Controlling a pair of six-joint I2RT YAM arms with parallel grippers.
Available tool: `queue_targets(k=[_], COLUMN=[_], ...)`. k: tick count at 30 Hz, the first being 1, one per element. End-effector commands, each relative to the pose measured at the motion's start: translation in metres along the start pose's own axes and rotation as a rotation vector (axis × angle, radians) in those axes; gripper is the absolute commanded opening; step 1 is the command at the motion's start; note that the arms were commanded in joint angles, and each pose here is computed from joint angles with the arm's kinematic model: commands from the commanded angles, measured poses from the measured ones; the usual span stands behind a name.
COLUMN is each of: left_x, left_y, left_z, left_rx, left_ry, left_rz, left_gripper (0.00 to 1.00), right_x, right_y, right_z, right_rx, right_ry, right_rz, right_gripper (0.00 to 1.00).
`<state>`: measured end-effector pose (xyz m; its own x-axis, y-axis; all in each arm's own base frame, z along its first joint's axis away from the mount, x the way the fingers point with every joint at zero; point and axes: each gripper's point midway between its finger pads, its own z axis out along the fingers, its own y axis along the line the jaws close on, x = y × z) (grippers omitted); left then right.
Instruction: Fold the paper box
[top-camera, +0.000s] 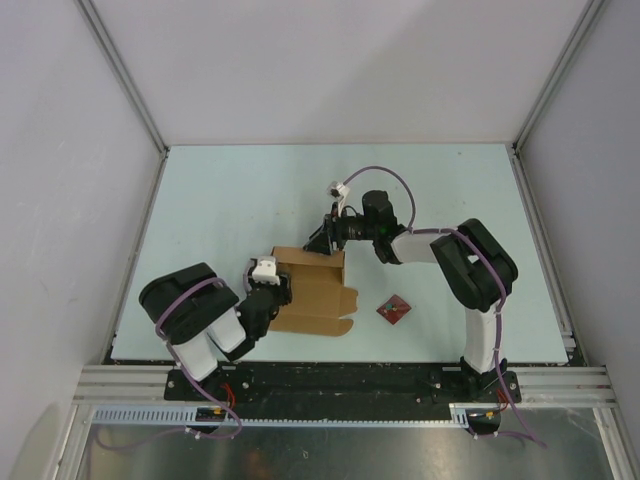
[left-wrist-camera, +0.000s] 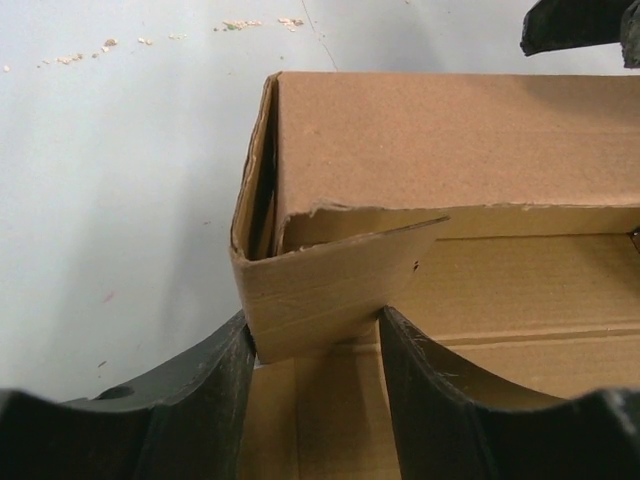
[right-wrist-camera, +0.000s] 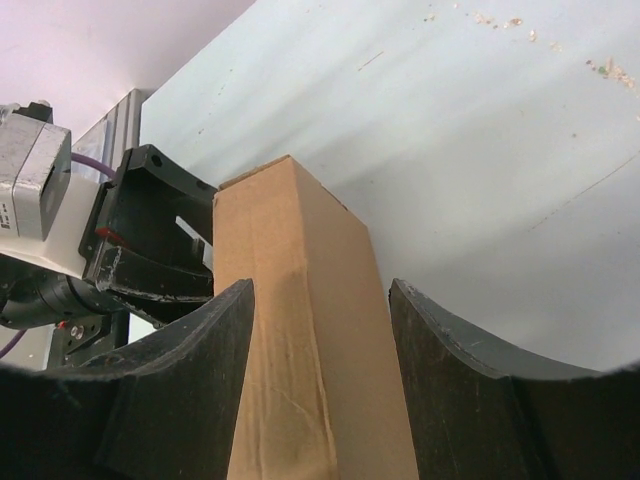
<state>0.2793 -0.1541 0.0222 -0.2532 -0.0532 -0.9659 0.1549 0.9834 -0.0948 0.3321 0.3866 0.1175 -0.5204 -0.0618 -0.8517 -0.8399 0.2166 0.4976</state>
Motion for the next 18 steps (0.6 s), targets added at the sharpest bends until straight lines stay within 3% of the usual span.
queue_targets(k=[1, 7, 18], left_x=[-0.077, -0.073, -0.1], left_y=[-0.02, -0.014, -0.013], left_z=[-0.001, -0.006, -0.028], left_rx=[0.087, 0.073, 0.135], left_ry=[-0.274, -0.266, -0.348], left_rz=[-0.153, -0.162, -0.158], left_gripper=[0.64, 0.73, 0.73], right_x=[-0.018, -0.019, -0.017], right_y=[0.004, 0.004, 0.003], right_z=[0.004, 0.004, 0.005], right_rx=[-0.041, -0.042, -0.045], right_ry=[-0.036, -0.036, -0.035], right_rz=[-0.04, -0.041, -0.04], right_gripper=[0.62, 0.62, 0.62])
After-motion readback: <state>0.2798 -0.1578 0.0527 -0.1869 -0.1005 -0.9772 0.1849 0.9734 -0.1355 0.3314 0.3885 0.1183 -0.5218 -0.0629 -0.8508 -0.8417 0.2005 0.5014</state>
